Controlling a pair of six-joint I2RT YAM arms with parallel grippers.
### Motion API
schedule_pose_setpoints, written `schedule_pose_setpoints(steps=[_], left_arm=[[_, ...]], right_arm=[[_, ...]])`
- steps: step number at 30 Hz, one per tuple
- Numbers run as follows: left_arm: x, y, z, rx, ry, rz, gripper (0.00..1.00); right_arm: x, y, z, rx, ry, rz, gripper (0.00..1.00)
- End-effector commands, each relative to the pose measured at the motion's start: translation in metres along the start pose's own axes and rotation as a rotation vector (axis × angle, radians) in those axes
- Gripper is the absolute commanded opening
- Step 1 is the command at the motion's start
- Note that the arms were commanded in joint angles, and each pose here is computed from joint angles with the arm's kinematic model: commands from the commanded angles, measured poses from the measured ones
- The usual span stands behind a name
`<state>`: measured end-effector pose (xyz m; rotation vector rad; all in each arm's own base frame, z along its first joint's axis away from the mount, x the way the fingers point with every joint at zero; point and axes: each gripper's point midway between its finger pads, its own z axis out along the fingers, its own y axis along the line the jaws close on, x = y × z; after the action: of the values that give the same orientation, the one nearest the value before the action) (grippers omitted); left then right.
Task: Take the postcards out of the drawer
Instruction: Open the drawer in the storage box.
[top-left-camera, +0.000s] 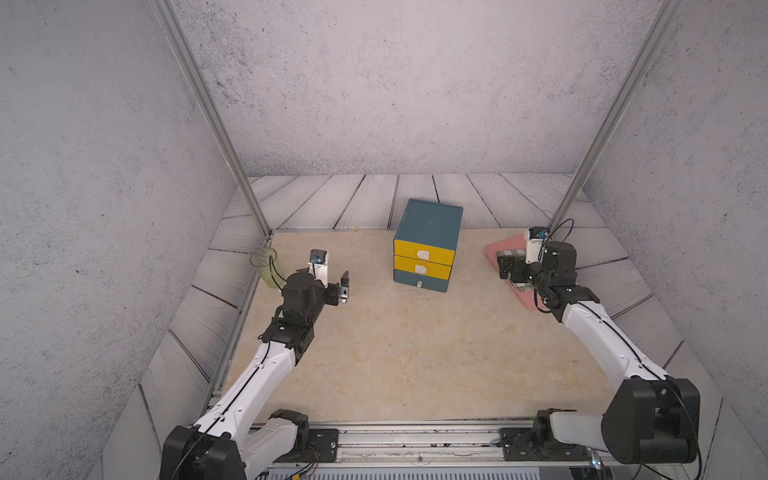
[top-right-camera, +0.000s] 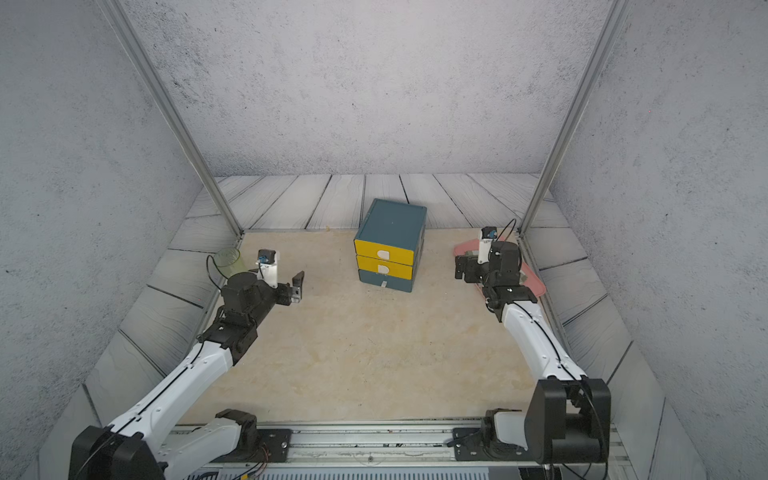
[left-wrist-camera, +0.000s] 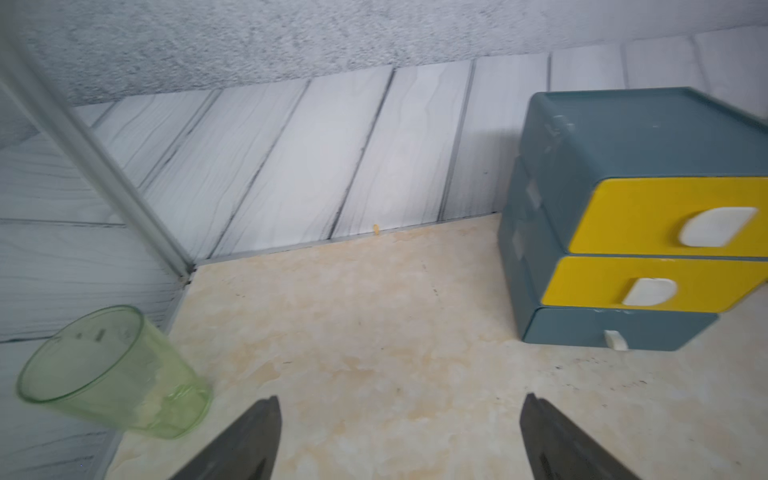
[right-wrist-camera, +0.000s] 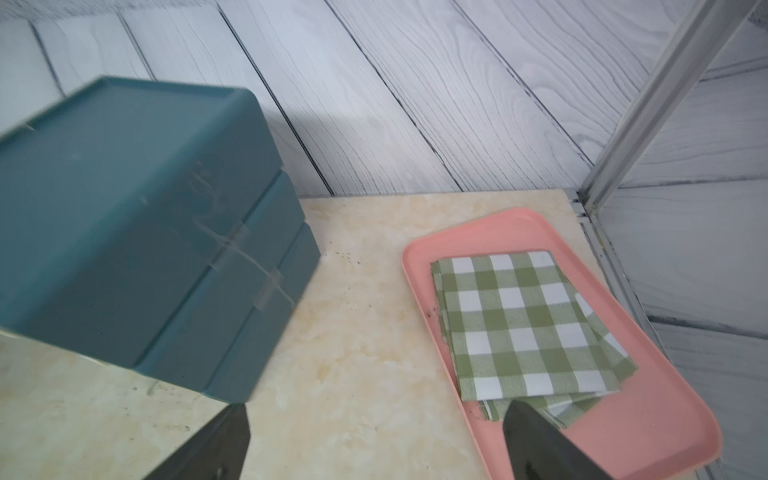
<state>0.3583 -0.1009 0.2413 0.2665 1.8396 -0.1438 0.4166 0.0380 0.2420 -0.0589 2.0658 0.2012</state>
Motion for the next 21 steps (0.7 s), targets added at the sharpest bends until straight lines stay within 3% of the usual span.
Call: schedule_pose_setpoints(steps=[1,11,21], left_arm=[[0.013,-0.029,-0.003,0.079,0.041,0.021,0.96],[0.013,-0.094,0.003,0.160,-0.013,0.067,0.95],[0.000,-0.153,0.030,0.192,-0.081,0.135,0.94]], right_arm=[[0.010,0.023,0.003,-0.114,0.125,0.085,0.99],[-0.030,0.075,0.035,-0.209,0.190,0.197,0.99],[-0.032,0.108,0.072,-0.235,0.314,0.200,0.99]])
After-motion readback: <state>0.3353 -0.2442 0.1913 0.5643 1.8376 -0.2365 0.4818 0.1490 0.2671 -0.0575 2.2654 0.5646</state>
